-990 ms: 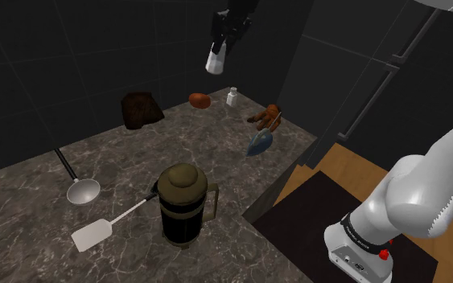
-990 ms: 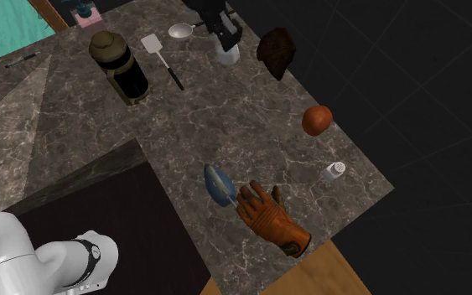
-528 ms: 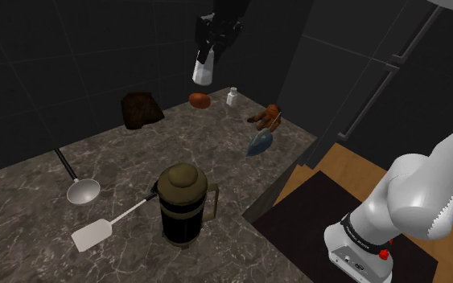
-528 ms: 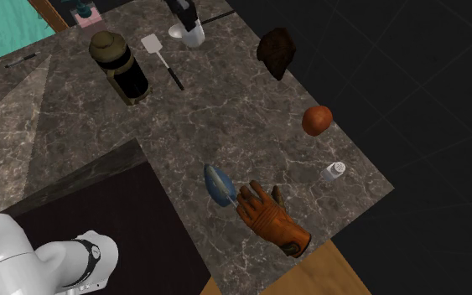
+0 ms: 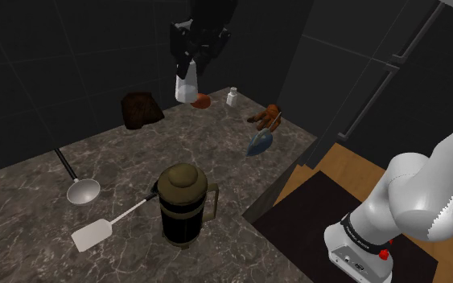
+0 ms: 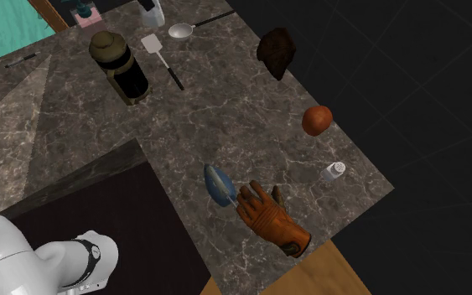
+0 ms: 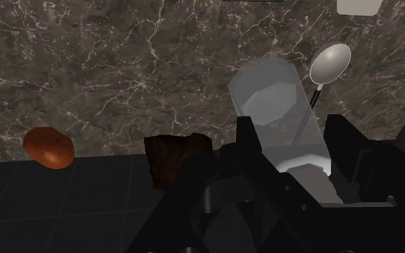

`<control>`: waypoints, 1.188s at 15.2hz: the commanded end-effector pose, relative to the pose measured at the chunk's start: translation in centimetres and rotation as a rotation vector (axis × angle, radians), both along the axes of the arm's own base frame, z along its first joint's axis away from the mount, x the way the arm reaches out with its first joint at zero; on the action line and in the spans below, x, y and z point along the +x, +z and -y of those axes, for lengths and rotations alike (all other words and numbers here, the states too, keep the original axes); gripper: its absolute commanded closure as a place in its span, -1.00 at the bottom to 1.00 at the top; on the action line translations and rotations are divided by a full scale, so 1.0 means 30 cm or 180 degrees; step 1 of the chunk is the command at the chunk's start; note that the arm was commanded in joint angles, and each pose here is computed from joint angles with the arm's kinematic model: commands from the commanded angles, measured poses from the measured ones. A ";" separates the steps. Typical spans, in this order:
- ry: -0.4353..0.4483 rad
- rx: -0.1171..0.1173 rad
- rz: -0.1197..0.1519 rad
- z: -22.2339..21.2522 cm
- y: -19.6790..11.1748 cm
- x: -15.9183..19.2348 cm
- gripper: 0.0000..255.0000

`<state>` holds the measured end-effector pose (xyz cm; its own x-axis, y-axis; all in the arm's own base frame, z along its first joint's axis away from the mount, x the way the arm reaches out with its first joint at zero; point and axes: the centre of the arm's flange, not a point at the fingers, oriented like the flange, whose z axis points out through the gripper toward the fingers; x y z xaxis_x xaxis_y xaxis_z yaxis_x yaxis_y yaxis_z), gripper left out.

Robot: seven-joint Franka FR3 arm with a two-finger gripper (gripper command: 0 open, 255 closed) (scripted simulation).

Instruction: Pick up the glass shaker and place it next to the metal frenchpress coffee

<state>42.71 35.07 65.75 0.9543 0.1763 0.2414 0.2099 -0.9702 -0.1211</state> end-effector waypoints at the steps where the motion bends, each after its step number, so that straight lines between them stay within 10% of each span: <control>1: -0.0006 0.0000 0.0000 -0.027 -0.024 -0.028 1.00; 18: -0.0006 0.0000 0.0000 -0.027 -0.323 -0.028 1.00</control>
